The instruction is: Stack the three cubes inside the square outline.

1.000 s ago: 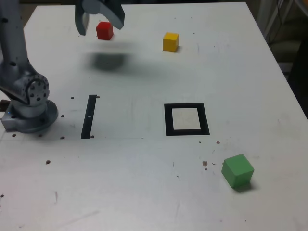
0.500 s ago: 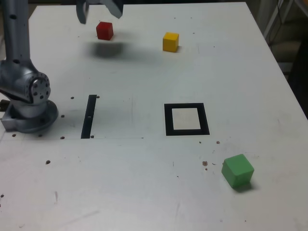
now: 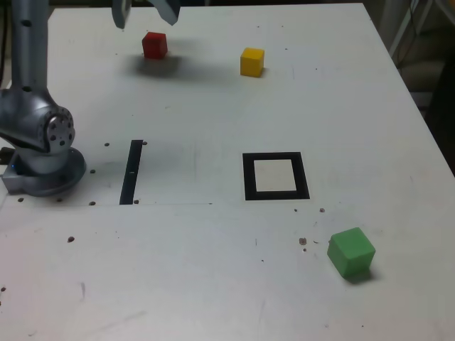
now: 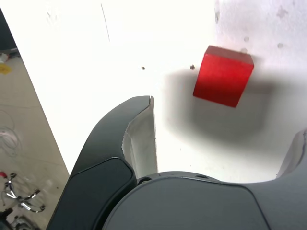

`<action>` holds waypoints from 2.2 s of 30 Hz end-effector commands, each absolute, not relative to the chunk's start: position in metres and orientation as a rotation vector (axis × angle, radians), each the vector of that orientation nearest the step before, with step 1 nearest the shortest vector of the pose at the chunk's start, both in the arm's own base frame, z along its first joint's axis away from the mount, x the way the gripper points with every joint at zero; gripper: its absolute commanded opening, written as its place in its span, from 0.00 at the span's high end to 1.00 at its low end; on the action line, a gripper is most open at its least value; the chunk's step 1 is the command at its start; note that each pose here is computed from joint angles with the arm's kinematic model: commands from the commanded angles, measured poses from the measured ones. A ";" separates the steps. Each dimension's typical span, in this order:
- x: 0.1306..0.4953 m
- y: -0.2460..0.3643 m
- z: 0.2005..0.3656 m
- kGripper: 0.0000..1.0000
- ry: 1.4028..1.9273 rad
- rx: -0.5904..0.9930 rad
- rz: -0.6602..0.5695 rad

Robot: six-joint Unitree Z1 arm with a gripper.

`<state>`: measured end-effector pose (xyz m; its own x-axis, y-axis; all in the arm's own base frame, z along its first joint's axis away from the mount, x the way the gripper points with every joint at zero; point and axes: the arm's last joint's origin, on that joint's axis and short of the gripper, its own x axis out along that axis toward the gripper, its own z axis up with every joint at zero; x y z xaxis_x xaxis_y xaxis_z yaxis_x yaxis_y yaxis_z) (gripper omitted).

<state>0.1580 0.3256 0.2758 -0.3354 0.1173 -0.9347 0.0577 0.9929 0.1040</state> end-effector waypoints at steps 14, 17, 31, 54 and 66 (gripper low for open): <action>0.168 0.348 0.247 0.01 1.964 0.114 -0.003; 0.169 0.351 0.242 0.02 1.968 0.110 -0.008; 0.176 0.364 0.222 0.07 1.985 0.091 -0.024; 0.185 0.366 0.213 0.63 2.015 0.079 0.012; 0.186 0.364 0.212 0.64 2.016 0.078 0.003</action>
<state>0.1857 0.3647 0.2132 -0.4281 0.0606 -0.9017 0.0533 0.9977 0.0418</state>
